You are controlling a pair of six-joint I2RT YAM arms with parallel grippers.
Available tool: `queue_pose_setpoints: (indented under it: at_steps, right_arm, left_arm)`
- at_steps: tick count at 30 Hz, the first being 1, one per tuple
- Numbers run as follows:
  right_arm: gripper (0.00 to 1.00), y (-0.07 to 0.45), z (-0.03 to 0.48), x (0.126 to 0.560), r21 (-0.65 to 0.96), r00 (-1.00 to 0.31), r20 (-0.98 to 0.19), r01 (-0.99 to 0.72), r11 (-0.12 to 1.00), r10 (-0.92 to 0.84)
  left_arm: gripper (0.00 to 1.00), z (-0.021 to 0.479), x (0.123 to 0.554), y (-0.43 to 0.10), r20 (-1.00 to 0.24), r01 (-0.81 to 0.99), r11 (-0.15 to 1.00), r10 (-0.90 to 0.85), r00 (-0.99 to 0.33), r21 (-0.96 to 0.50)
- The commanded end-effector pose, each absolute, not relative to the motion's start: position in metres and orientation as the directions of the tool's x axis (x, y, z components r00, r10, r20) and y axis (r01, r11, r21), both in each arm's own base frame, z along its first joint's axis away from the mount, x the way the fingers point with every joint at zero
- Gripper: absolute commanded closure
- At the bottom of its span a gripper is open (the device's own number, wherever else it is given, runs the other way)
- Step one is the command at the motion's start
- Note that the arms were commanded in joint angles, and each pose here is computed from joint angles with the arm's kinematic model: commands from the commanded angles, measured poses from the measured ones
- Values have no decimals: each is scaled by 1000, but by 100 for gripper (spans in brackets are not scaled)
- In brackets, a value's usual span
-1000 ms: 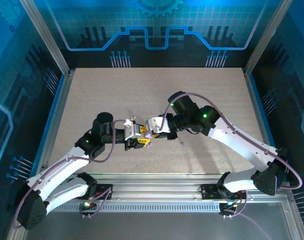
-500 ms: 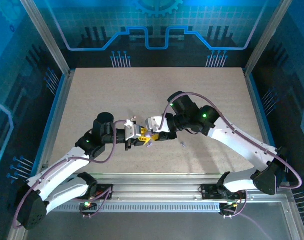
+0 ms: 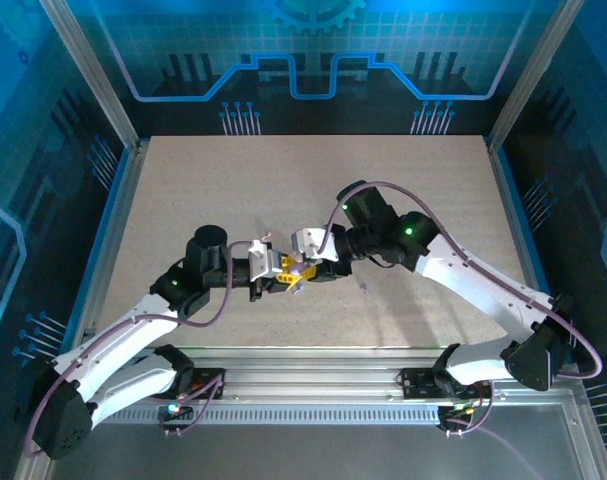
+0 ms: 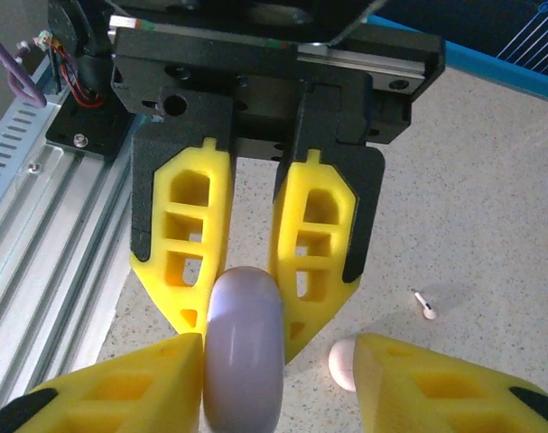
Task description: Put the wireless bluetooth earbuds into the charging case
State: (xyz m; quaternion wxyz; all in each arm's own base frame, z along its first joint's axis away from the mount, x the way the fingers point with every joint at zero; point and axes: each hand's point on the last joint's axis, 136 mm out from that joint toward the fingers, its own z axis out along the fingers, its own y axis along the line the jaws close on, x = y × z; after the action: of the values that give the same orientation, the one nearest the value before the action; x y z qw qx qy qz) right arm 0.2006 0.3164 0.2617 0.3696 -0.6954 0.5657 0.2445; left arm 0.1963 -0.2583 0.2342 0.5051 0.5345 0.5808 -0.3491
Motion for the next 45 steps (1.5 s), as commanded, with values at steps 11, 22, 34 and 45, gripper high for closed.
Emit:
queue_pose_setpoints:
  at_steps: [11,22,34,45]
  right_arm:
    - [54,288,291,245,-275,153,-805,-952,133,-573]
    - [54,274,288,230,-56,-87,-888,-954,295,-451]
    - [56,250,249,243,73,-363,-755,-874,480,-547]
    - [56,250,182,255,504,-952,-300,-211,838,-59]
  left_arm:
    - [89,249,187,-260,-965,973,154,228,132,170]
    - [89,248,216,-257,-992,938,336,114,49,85]
    - [90,227,259,-215,-998,741,671,45,-35,4]
    - [90,195,263,-168,-1000,552,834,12,2,11]
